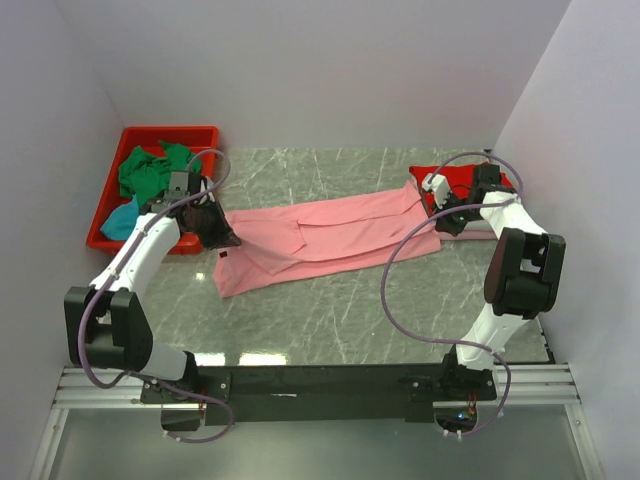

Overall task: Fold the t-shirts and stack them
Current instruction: Fold the tshirt

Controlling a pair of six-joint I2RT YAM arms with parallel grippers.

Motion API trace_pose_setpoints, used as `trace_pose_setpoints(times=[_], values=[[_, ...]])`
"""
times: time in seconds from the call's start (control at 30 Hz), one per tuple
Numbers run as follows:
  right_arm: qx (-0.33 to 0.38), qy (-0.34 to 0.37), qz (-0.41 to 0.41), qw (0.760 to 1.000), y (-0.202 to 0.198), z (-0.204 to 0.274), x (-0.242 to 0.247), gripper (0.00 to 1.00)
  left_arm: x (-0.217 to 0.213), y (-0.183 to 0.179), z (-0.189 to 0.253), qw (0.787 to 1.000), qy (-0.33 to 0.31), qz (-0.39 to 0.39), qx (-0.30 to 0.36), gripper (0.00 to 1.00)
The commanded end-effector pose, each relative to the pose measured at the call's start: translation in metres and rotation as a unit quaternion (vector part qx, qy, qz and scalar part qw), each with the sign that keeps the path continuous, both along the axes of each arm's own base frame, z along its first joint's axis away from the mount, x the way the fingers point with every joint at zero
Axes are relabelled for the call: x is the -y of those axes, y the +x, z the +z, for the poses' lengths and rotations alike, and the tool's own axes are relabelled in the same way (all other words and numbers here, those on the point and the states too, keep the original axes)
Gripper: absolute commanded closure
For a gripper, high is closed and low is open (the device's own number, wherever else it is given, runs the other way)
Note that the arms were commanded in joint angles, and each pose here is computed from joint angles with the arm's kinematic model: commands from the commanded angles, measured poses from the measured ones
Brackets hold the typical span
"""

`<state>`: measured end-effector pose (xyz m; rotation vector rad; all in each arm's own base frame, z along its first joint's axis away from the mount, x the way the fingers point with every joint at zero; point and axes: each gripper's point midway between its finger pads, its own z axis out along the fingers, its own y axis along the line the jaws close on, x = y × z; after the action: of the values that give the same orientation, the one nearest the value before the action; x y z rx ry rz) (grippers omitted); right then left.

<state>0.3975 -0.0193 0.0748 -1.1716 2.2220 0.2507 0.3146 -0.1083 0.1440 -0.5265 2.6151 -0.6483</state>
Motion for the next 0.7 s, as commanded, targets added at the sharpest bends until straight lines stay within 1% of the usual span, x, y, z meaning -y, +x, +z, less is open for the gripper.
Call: trace_pose_setpoints(times=[0.0,0.67], values=[[0.005,0.009,-0.003,1.000,0.009,0.007,-0.005,1.00,0.004,0.022,0.021,0.999,-0.012,-0.011,0.045,1.00],[0.015,0.010,-0.045,0.999,0.026,0.009,-0.002,1.00,0.003,0.042,0.016,0.999,-0.001,-0.011,0.040,1.00]])
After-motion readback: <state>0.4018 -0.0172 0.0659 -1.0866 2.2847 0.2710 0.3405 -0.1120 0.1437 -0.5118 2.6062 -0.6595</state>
